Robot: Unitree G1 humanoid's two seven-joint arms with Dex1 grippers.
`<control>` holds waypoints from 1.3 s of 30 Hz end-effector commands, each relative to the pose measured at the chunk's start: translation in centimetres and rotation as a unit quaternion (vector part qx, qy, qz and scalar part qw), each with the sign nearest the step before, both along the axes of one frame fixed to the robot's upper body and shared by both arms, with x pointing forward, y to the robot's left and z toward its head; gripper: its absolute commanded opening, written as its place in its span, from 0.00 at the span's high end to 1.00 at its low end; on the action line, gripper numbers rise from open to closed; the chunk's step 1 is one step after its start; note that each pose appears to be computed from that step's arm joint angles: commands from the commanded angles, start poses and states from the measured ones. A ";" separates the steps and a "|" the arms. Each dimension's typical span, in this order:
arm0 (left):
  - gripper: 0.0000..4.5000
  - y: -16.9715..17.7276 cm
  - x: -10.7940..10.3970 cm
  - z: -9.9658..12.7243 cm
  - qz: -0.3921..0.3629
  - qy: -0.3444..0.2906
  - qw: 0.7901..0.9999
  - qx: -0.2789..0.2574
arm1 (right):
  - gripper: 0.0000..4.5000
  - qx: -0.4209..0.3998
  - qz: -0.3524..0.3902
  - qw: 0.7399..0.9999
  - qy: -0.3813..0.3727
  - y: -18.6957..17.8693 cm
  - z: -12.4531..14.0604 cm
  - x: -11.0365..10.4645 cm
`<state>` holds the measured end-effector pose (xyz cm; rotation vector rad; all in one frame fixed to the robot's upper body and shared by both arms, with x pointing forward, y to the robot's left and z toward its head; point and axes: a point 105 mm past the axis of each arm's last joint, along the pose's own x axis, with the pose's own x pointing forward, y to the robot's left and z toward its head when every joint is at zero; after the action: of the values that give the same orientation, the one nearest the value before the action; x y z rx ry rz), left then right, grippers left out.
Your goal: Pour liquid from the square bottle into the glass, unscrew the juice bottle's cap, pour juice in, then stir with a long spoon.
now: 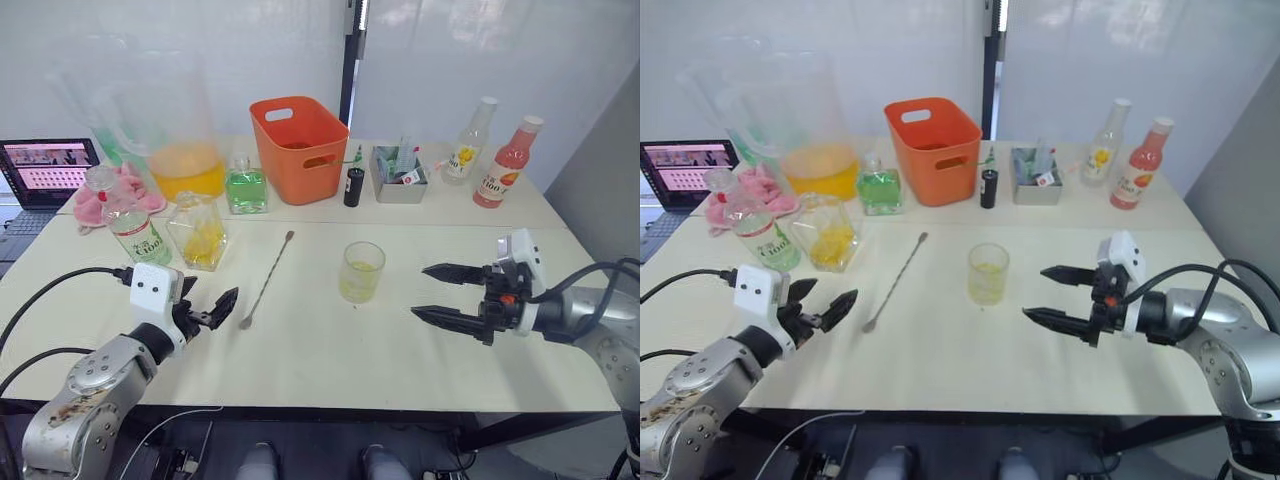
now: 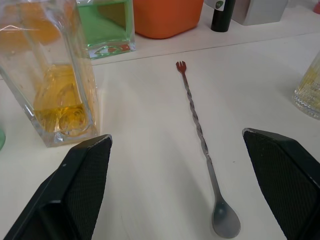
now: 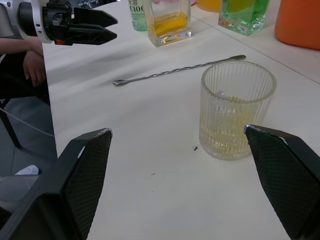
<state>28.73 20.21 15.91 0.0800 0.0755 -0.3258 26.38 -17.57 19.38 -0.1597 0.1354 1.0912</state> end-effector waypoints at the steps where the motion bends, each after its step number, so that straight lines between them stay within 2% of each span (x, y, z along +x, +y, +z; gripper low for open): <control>1: 0.02 -0.8 1.1 0.3 -0.002 -0.016 1.000 0.010 | 0.00 -0.020 -0.017 0.999 -0.035 -0.8 0.7 -0.8; 8: 0.02 -3.1 4.5 -0.8 0.016 0.007 1.000 0.000 | 0.00 -0.021 -0.047 0.998 -0.036 -1.6 -0.3 -1.9; 12: 0.02 -3.4 6.6 -2.7 0.044 0.052 0.998 -0.009 | 0.00 0.003 -0.058 0.997 -0.050 -1.4 0.1 -2.2; 16: 0.02 -5.4 8.2 -4.0 0.008 0.077 0.997 0.009 | 0.00 0.000 -0.059 0.997 -0.058 -0.9 0.3 -2.5; 19: 0.02 -6.2 8.7 -5.1 -0.008 0.097 0.995 0.025 | 0.00 0.002 -0.066 0.996 -0.063 -0.8 0.4 -2.5; 25: 0.42 -6.4 8.6 -5.9 -0.023 0.107 0.993 0.041 | 0.00 0.000 -0.079 0.995 -0.069 -0.7 0.7 -2.5; 32: 0.95 -6.4 7.9 -6.0 -0.049 0.095 0.993 0.040 | 0.00 0.023 -0.081 0.994 -0.075 -0.1 1.3 -2.0; 33: 0.99 -6.1 7.8 -5.9 -0.053 0.092 0.994 0.040 | 0.00 0.024 -0.079 0.994 -0.075 0.1 1.4 -1.8; 39: 0.99 -4.4 6.3 -3.9 -0.123 0.051 0.990 0.054 | 0.00 0.026 -0.073 0.994 -0.074 0.4 1.3 -1.3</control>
<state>35.33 16.04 10.18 0.1696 0.2615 -0.5171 25.19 -17.38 20.02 -0.1706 0.0169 0.9221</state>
